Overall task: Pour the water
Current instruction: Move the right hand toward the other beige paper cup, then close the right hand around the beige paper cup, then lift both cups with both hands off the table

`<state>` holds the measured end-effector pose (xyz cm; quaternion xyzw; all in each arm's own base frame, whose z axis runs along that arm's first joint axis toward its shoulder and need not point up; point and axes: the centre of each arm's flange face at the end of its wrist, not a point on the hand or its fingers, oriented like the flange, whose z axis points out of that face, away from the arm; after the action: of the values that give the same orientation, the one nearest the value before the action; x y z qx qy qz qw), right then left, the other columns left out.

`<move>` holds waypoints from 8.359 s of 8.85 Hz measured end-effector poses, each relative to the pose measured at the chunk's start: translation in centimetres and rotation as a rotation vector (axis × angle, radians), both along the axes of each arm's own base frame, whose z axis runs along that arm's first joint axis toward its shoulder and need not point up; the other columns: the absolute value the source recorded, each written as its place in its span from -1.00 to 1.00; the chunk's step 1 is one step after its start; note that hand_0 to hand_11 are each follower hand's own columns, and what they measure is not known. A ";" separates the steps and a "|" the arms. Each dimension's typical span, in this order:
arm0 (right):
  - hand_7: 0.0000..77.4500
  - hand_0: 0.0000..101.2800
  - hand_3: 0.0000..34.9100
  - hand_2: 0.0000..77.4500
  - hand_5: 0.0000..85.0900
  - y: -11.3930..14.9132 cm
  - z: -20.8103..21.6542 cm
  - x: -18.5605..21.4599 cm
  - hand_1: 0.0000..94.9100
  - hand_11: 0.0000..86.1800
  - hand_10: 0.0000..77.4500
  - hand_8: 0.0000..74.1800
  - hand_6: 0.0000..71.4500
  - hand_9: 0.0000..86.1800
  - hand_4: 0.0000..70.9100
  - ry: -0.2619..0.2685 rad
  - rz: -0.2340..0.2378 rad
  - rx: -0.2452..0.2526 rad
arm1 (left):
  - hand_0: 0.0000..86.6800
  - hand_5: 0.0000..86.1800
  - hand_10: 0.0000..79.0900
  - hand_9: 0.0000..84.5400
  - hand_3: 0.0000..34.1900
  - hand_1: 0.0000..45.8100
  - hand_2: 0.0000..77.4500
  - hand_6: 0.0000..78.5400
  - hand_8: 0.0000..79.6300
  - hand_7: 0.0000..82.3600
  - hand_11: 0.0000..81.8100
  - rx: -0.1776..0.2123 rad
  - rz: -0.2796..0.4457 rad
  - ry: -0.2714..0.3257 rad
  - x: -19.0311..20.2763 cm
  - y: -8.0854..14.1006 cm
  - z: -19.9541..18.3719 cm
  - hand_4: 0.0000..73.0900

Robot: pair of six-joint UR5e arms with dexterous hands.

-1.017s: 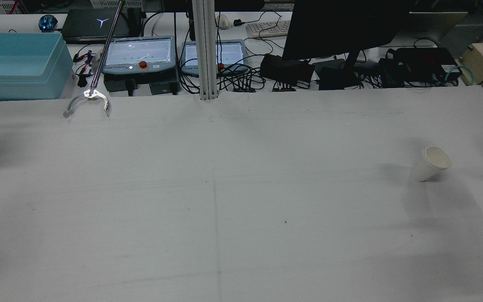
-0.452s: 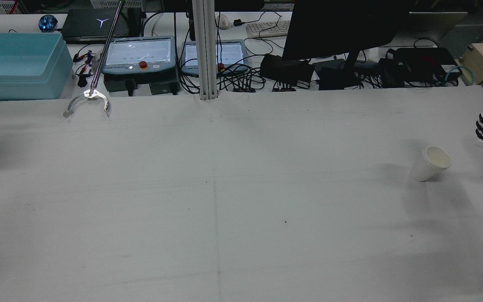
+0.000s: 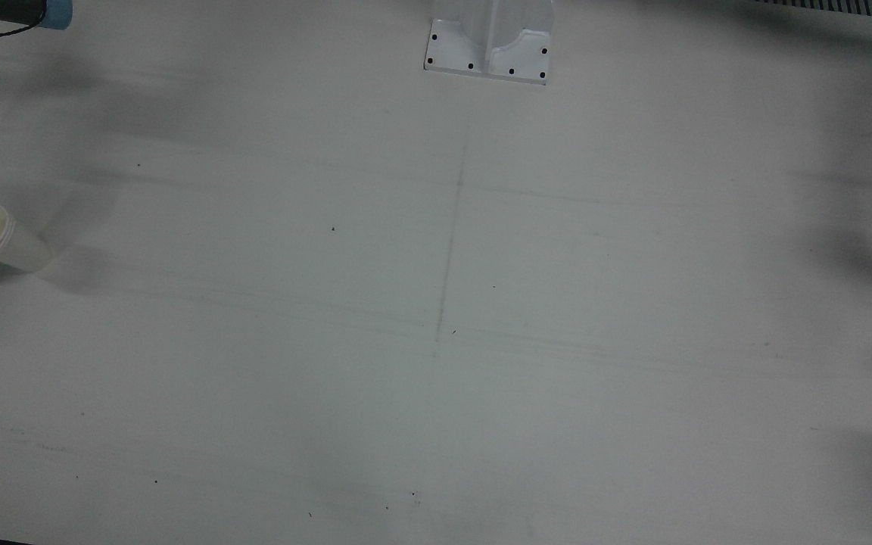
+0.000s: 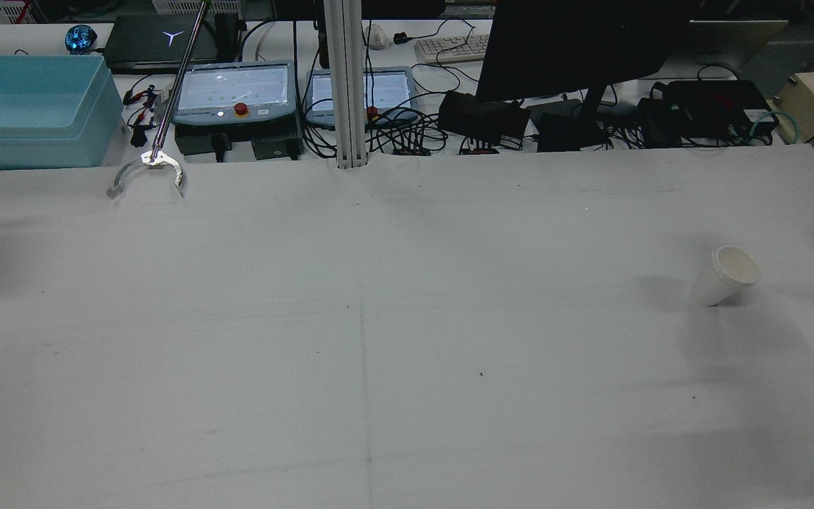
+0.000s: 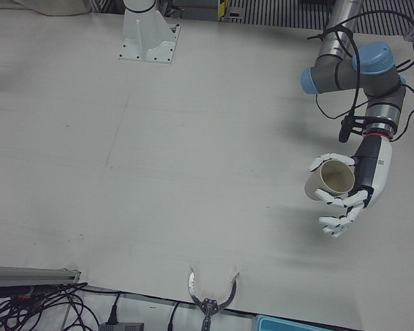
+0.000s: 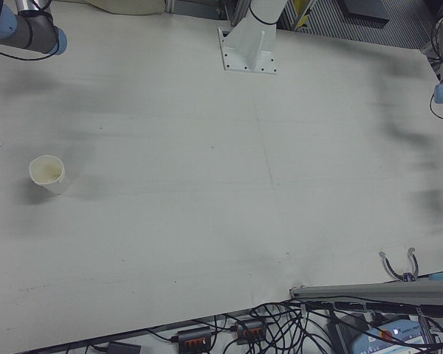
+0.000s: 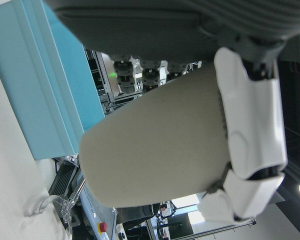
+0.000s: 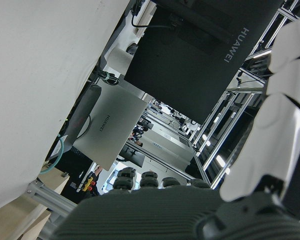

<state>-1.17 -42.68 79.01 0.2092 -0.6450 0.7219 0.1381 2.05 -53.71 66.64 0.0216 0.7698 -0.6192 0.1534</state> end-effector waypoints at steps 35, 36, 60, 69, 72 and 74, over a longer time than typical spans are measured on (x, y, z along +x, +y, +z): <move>-0.97 -0.09 -1.00 -0.52 -0.99 1.0 2.4 -17.3 -0.64 -0.81 -0.89 -0.96 -0.98 -0.90 -1.00 -0.092 -0.077 0.040 | 0.33 -0.13 -0.79 -0.47 -0.99 -0.38 -0.04 -0.54 -0.64 -0.18 -0.65 -0.014 0.006 -0.034 -0.6 3.1 0.9 0.37; -0.97 -0.09 -1.00 -0.52 -0.99 0.8 2.2 -17.6 -0.64 -0.81 -0.89 -0.96 -0.98 -0.90 -1.00 -0.094 -0.077 0.041 | 0.33 -0.13 -0.79 -0.47 -0.99 -0.38 -0.04 -0.54 -0.62 -0.18 -0.65 -0.015 0.006 -0.034 -0.6 3.1 1.0 0.37; -0.31 -0.02 -1.00 -0.32 0.29 0.1 -0.3 -19.7 -0.75 -0.34 -0.51 -0.47 -0.51 -0.28 0.31 -0.147 -0.087 0.077 | 0.33 -0.13 -0.79 -0.47 -0.99 -0.40 -0.03 -0.58 -0.62 -0.21 -0.65 -0.013 -0.002 -0.020 -1.2 3.6 2.1 0.37; -0.32 0.00 -1.00 -0.32 0.27 -5.9 -12.7 -13.0 -0.72 -0.39 -0.55 -0.54 -0.51 -0.41 0.32 -0.170 0.050 0.204 | 0.33 -0.13 -0.79 -0.47 -0.99 -0.40 -0.03 -0.56 -0.62 -0.19 -0.65 0.025 0.067 -0.033 0.1 2.9 -2.0 0.37; -0.27 0.00 -1.00 -0.32 0.27 -7.7 -16.0 -13.3 -0.72 -0.47 -0.61 -0.56 -0.48 -0.41 0.32 -0.167 0.054 0.226 | 0.32 -0.13 -0.79 -0.47 -0.99 -0.40 -0.03 -0.56 -0.62 -0.18 -0.65 0.128 0.152 -0.090 2.9 -1.5 -9.7 0.37; -0.27 0.01 -1.00 -0.32 0.27 -7.9 -17.3 -13.0 -0.72 -0.51 -0.61 -0.57 -0.48 -0.46 0.32 -0.177 0.062 0.241 | 0.33 -0.13 -0.79 -0.47 -0.99 -0.40 -0.03 -0.56 -0.62 -0.19 -0.65 0.203 0.188 -0.135 5.5 -3.9 -14.4 0.37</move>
<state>-14.21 -50.59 61.73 0.1795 -0.7301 0.6586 0.0322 7.55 -57.62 52.24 0.0062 0.8149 -0.5184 0.2592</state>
